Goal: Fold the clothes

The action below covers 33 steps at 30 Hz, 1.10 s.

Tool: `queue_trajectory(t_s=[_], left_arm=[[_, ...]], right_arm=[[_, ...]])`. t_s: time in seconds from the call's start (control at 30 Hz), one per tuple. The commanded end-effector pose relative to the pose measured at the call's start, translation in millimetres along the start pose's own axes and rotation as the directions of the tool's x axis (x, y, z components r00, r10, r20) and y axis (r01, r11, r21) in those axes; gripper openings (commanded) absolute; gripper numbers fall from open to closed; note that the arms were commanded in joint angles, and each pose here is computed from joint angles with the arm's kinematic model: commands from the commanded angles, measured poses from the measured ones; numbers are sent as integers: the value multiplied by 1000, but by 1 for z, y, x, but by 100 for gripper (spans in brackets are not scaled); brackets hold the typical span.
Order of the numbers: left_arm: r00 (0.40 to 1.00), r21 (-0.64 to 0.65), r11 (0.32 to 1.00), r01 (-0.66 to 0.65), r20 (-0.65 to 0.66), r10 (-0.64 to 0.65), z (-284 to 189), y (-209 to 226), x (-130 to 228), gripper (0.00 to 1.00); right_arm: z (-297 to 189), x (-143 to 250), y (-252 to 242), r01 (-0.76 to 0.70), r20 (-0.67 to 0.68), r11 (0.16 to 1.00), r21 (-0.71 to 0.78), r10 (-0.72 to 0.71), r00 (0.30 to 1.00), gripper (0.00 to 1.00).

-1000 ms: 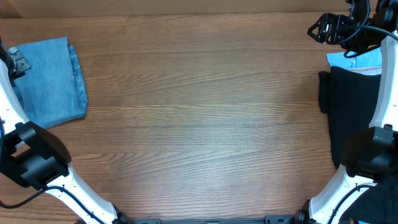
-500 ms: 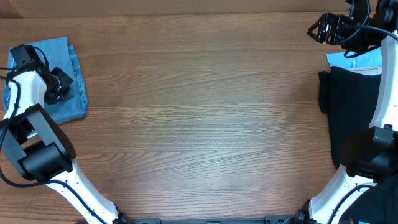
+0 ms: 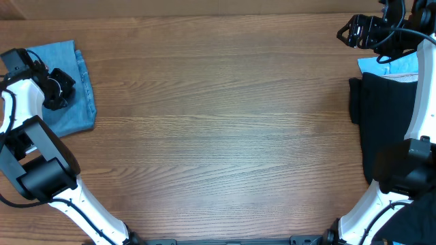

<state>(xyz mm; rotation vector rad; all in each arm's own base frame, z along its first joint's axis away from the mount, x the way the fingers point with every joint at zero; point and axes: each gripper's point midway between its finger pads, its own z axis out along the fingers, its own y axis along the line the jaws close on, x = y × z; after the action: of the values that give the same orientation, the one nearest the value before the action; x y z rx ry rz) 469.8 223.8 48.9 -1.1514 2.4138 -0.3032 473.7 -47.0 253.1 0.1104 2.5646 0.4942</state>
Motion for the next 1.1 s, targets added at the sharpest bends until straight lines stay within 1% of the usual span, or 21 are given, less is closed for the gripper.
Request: queue_trajectory(t_s=[0.0,0.03,0.13,0.23,0.37,0.5,0.57,0.6,0.63,0.67,0.77,0.87,0.93,1.0,1.07], left_arm=[[991,-129,992,-6,128,23,-19,10,-28,4],[991,-153,988,-11,126,31,-13,13,-26,4],[996,-164,986,-24,84,38,7,13,-14,4],[998,-191,980,-59,-12,58,25,20,11,4],[988,-284,957,-61,-152,18,35,49,48,4],[957,-345,935,-76,-288,-29,25,63,85,4],[946,-371,925,-89,-321,-38,20,68,93,4],[939,-412,905,-105,-340,-46,14,77,98,4],[937,-422,900,-109,-345,-49,12,79,100,4],[929,-414,897,-157,-371,-9,11,81,101,4],[924,-456,870,-189,-383,0,5,90,102,4],[925,-420,873,-248,-372,84,2,80,85,4],[942,-397,885,-244,-313,120,-16,58,60,4],[958,-329,915,-231,-239,156,-44,23,35,4],[959,-271,932,-239,-216,183,-80,-9,29,5]], right_arm=[[-2,-2,1,6,10,1000,0,-6,1000,100],[-2,-2,1,6,10,1000,0,-6,1000,100],[-2,-2,1,6,10,1000,0,-6,1000,100],[-2,-2,1,6,10,1000,0,-6,1000,100],[-2,-2,1,6,10,1000,0,-6,1000,100],[-2,-2,1,6,10,1000,0,-6,1000,100],[-2,-2,1,6,10,1000,0,-6,1000,100],[-2,-2,1,6,10,1000,0,-6,1000,100],[-2,-2,1,6,10,1000,0,-6,1000,100],[-2,-2,1,6,10,1000,0,-6,1000,100],[-2,-2,1,6,10,1000,0,-6,1000,100],[-2,-2,1,6,10,1000,0,-6,1000,100],[-2,-2,1,6,10,1000,0,-6,1000,100],[-2,-2,1,6,10,1000,0,-6,1000,100],[-2,-2,1,6,10,1000,0,-6,1000,100]])
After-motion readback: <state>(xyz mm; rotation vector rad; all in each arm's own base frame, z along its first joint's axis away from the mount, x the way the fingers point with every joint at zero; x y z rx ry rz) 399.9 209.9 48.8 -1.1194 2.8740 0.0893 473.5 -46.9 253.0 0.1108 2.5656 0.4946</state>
